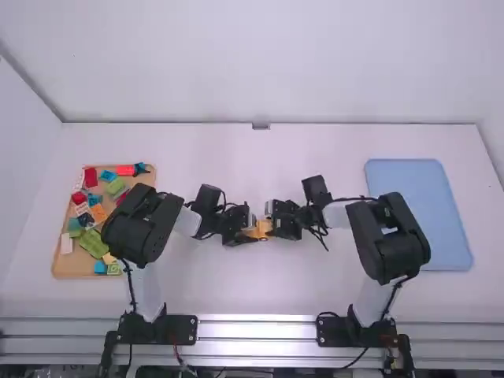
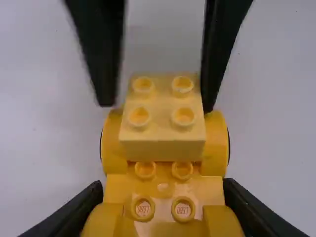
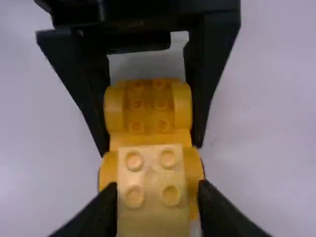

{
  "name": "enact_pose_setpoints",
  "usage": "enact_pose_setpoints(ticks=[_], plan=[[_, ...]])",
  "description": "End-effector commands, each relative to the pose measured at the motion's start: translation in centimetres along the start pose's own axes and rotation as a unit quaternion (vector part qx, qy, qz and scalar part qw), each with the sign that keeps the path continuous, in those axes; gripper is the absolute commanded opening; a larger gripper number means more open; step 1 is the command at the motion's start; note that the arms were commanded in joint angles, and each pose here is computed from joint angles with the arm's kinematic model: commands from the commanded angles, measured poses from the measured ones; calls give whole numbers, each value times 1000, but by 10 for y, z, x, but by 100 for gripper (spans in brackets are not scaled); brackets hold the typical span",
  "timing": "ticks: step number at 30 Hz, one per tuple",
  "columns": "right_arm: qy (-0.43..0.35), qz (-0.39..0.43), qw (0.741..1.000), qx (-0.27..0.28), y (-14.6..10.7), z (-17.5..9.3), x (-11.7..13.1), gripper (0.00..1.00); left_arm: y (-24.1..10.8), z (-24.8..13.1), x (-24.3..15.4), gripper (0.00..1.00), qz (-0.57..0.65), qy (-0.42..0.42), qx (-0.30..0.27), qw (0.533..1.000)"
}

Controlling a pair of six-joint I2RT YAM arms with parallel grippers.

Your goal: Assemble lego blocks to make yellow taxi

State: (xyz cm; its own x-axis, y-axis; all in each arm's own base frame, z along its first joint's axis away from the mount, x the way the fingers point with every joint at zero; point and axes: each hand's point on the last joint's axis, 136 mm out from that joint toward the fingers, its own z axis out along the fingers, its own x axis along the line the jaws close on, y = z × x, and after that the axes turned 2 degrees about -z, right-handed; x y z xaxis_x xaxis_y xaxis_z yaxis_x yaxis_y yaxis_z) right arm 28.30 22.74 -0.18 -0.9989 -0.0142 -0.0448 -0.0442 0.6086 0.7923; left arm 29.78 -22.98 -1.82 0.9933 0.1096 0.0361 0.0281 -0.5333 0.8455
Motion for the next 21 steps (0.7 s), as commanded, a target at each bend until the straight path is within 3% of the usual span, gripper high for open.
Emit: enact_pose_setpoints(ticks=[1,5,11,14,15,17,21], plan=[[-9,-5,1000,-2,4,-4,-5,64,-8,2,-7,26,-15,-9,9,1000],[-5,-15,999,-49,20,-10,-9,71,-8,2,-7,26,-15,-9,10,1000],[-5,-33,994,-105,41,-37,-13,71,-8,2,-7,26,-15,-9,10,1000],[-2,-36,995,-98,34,-41,-9,53,-8,2,-7,26,-15,-9,10,1000],[-2,-26,996,-81,27,-40,-8,36,-8,2,-7,26,-15,-9,10,1000],[-1,15,999,-37,9,-32,-7,17,-8,2,-7,27,-15,-9,10,1000],[14,29,999,-29,-2,-15,-2,6,-8,2,-7,26,-15,-8,10,1000]])
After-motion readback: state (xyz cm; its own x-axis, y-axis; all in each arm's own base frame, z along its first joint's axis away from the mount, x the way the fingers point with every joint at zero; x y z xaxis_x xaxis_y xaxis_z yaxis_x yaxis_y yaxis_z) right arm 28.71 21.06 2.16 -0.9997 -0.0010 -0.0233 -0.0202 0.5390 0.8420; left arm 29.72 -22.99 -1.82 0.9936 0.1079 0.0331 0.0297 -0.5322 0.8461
